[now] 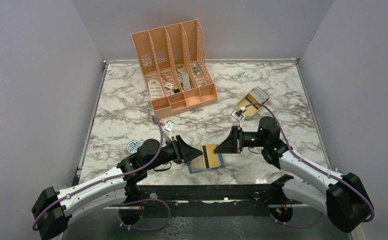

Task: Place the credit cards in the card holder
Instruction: Adjust the credit card.

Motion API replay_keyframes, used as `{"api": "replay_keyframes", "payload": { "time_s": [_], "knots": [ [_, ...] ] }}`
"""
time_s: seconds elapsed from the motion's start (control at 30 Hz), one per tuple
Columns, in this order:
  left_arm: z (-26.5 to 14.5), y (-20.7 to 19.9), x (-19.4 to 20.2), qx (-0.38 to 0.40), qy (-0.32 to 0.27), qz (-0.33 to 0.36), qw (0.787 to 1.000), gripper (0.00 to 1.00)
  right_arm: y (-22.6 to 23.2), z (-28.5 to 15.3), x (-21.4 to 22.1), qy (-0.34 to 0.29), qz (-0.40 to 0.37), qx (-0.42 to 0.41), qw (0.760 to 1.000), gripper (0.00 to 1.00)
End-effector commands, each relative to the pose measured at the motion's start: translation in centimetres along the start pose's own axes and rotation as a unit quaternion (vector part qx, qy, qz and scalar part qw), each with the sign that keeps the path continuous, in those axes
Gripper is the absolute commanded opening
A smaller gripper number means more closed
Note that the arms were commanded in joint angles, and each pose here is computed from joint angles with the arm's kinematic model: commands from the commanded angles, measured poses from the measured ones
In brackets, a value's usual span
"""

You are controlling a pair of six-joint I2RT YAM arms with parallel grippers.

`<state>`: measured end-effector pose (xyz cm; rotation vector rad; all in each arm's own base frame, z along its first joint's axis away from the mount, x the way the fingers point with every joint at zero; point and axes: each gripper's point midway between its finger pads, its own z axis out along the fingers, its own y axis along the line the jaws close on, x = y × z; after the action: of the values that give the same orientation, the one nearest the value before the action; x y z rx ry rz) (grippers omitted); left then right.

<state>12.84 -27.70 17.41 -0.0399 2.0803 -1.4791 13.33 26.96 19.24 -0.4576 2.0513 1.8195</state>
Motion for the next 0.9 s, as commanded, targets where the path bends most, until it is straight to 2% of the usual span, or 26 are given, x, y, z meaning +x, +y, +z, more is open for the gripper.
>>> {"api": "replay_keyframes", "payload": {
  "time_s": [0.0,0.3,0.43,0.47,0.67,0.87],
  "knots": [
    [-0.3,-3.8,-0.8,0.08,-0.006,-0.011,0.997,0.44,2.4,-0.4,0.4,0.004,-0.008,-0.05,0.999,0.01],
    [-0.4,-6.2,-0.6,0.138,0.009,-0.013,0.99,0.23,2.3,-0.5,0.7,0.001,0.003,-0.052,0.999,0.01],
    [-0.3,-6.4,-0.5,0.145,0.012,-0.017,0.989,0.02,2.2,-0.5,0.7,0.003,0.001,-0.051,0.999,0.01],
    [-0.4,-6.3,-0.5,0.146,0.009,-0.018,0.989,0.0,1.9,-0.5,0.8,0.005,0.003,-0.045,0.999,0.01],
    [-1.2,-6.2,-1.1,0.15,-0.017,-0.028,0.988,0.0,0.2,-0.5,1.6,0.028,0.001,-0.007,1.0,0.01],
    [-1.7,-6.2,-1.1,0.155,-0.019,-0.03,0.987,0.0,0.4,-0.8,2.3,0.05,-0.012,-0.013,0.999,0.01]
  ]
}}
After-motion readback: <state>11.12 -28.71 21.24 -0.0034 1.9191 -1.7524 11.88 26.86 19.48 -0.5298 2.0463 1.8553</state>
